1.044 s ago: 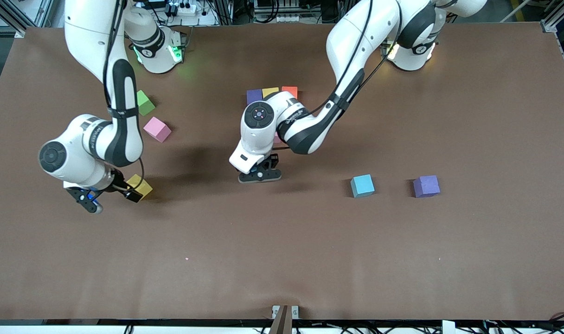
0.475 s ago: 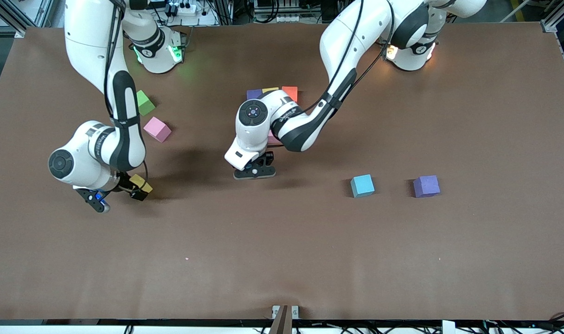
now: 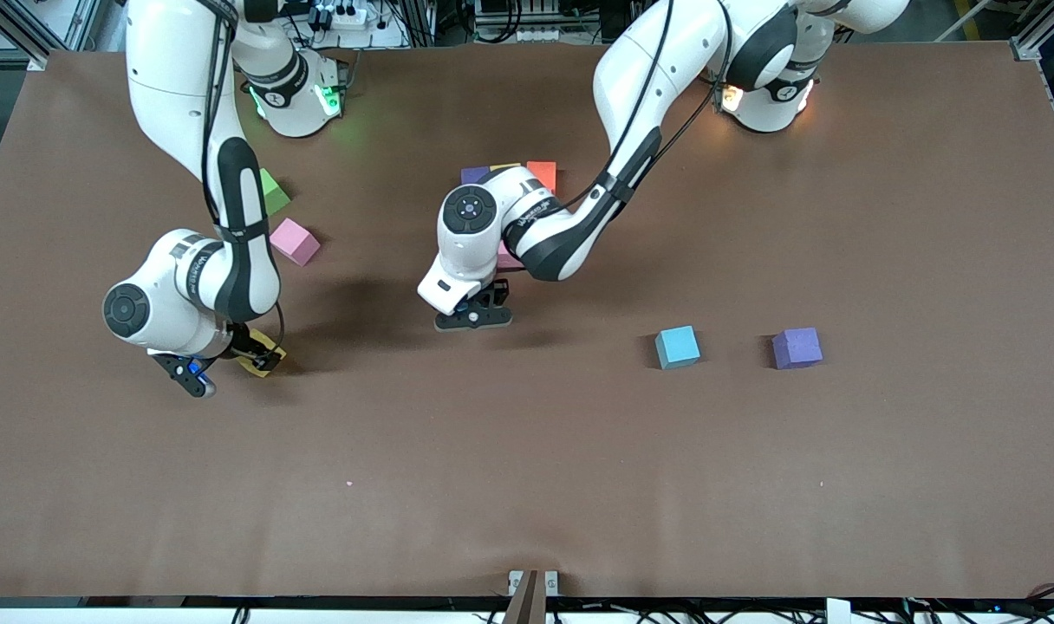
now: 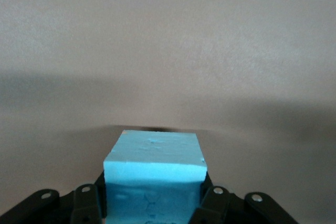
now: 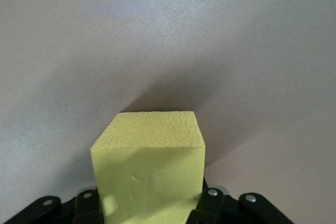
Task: Form number 2 with 11 blocks
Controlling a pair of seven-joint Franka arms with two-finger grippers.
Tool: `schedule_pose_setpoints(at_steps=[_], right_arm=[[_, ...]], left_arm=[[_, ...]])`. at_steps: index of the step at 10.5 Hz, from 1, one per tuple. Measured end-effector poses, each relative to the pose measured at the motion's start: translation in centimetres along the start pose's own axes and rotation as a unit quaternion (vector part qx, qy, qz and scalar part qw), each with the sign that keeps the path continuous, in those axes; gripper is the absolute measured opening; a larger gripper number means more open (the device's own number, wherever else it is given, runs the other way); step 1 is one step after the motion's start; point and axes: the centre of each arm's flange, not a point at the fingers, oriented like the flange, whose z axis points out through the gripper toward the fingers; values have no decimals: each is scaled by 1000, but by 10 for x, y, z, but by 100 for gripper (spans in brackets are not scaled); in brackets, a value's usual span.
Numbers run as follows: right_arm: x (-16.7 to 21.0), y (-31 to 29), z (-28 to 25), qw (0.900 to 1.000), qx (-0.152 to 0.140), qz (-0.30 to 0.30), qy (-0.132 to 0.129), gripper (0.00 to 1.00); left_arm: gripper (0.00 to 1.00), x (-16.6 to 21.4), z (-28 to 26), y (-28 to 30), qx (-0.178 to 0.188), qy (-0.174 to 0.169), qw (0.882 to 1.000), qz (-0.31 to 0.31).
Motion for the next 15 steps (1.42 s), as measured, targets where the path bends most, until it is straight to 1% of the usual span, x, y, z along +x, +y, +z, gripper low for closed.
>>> schedule_pose_setpoints(at_steps=[2, 3, 4, 6, 8, 11, 14, 15], right_arm=[[-2, -10, -7, 1000, 6, -5, -1, 58], [-3, -18, -14, 1000, 10, -4, -7, 58], [-4, -28, -24, 1000, 14, 3, -14, 58], [-5, -47, -44, 999, 23, 19, -23, 55], [-9, -61, -56, 999, 28, 26, -28, 55], [-20, -83, -68, 999, 36, 34, -21, 55], [-14, -86, -79, 998, 44, 37, -13, 55], [-13, -86, -79, 998, 46, 38, -14, 55]], left_arm=[[62, 3, 4, -6, 16, -1, 1000, -2], [62, 4, 7, -8, 21, -2, 1000, -2], [62, 3, 8, -8, 24, -3, 1000, -2], [62, 0, 9, -7, 24, -4, 1000, -1], [62, 0, 9, -7, 24, -4, 1000, 0], [62, -2, 14, -7, 27, -6, 1000, 1], [62, -7, 18, -5, 28, -6, 1000, 4], [62, -7, 19, -5, 27, -6, 1000, 4]])
